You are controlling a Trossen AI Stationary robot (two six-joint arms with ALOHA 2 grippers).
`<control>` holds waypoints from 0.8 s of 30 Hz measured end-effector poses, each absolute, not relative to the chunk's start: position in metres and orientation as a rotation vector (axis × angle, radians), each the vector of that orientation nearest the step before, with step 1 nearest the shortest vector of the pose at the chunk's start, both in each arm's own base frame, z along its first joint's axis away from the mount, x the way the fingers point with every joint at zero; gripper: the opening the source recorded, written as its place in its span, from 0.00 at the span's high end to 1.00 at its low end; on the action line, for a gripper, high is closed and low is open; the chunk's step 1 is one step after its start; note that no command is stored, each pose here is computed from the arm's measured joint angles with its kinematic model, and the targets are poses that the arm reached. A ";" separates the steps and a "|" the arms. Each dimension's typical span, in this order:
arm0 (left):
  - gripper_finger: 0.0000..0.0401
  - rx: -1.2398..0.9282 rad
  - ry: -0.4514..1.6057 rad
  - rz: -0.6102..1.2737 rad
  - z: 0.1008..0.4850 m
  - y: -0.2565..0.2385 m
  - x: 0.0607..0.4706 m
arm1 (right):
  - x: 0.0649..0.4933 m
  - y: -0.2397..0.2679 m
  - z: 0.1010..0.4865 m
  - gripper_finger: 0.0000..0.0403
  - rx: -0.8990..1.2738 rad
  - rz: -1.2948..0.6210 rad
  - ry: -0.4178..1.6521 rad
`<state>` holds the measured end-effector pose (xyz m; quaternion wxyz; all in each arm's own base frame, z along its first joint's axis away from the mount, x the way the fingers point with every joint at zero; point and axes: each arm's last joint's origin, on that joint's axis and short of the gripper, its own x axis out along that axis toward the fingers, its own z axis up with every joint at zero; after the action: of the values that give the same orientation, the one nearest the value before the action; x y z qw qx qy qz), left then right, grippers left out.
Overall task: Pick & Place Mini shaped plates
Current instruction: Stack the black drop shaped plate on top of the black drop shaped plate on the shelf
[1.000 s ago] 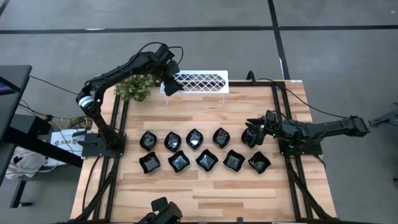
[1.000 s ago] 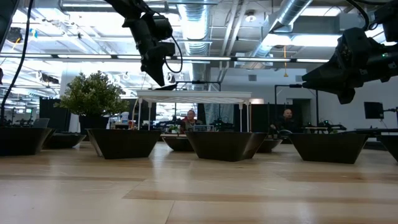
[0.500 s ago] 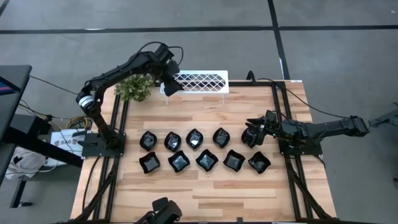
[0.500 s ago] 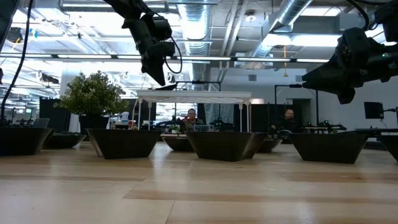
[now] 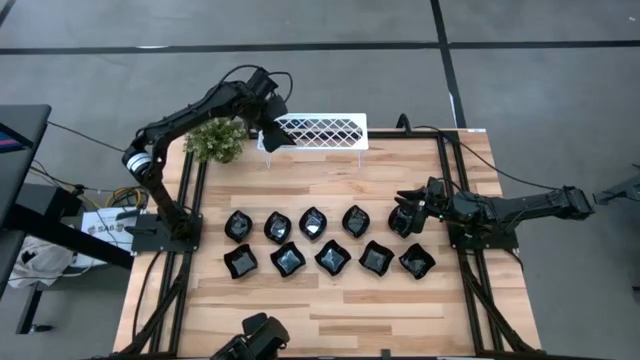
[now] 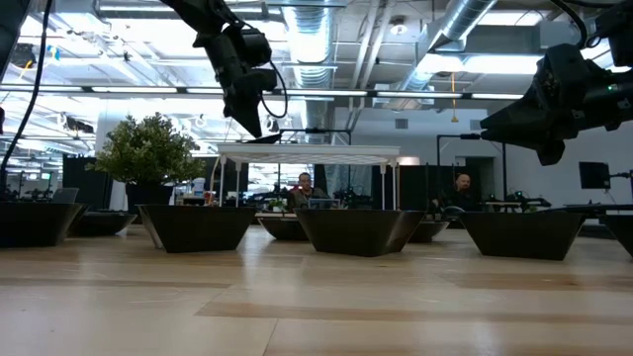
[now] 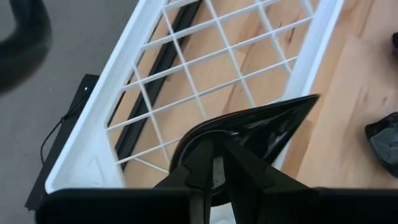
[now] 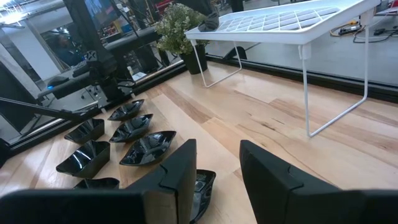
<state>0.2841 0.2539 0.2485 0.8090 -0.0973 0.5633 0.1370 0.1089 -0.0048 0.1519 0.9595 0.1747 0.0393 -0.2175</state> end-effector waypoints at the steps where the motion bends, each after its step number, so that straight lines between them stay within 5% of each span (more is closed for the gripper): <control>1: 0.90 -0.205 1.207 0.289 0.248 0.254 0.284 | 0.109 -0.005 0.152 0.70 0.354 -0.441 0.080; 24: 0.97 -0.162 1.200 0.297 0.244 0.259 0.287 | 0.109 -0.005 0.152 0.70 0.354 -0.441 0.080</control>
<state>0.2872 0.2590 0.2435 0.8118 -0.0760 0.5621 0.1389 0.1089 -0.0048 0.1520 0.9595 0.1746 0.0393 -0.2175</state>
